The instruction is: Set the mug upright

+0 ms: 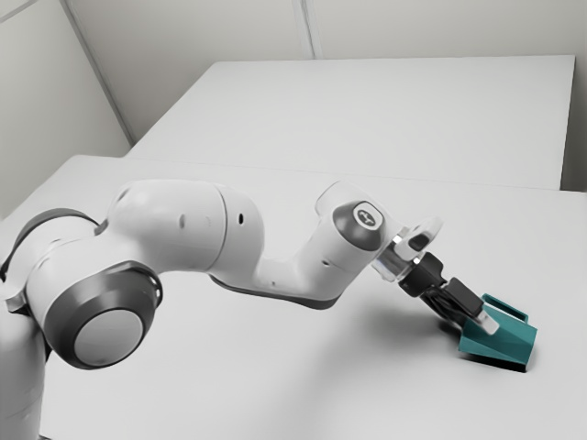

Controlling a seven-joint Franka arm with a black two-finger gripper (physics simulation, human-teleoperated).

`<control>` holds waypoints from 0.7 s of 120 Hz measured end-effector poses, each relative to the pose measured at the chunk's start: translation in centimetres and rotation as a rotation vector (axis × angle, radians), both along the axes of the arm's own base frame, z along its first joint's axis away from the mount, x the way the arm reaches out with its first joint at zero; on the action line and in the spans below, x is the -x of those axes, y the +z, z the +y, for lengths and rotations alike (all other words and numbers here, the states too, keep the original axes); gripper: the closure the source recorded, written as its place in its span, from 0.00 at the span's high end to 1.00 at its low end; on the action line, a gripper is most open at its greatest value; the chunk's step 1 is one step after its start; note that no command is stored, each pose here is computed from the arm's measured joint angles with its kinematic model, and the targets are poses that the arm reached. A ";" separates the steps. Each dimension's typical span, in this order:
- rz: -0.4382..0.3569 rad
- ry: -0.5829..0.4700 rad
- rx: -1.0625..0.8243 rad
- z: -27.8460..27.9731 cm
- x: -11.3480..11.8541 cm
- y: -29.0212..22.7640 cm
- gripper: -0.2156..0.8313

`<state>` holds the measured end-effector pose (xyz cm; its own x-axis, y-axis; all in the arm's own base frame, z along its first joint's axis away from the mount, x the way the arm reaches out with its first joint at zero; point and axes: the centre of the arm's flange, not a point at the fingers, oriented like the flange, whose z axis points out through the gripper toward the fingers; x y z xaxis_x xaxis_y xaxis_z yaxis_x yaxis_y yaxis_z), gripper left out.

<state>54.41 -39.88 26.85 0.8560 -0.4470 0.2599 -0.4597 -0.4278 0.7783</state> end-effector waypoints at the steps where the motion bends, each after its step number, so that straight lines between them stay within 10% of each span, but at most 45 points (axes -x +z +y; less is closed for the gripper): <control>1: 0.000 0.000 0.000 0.0 0.0 0.0 0.67; 84: -0.028 -0.013 0.012 -0.9 0.0 1.0 0.13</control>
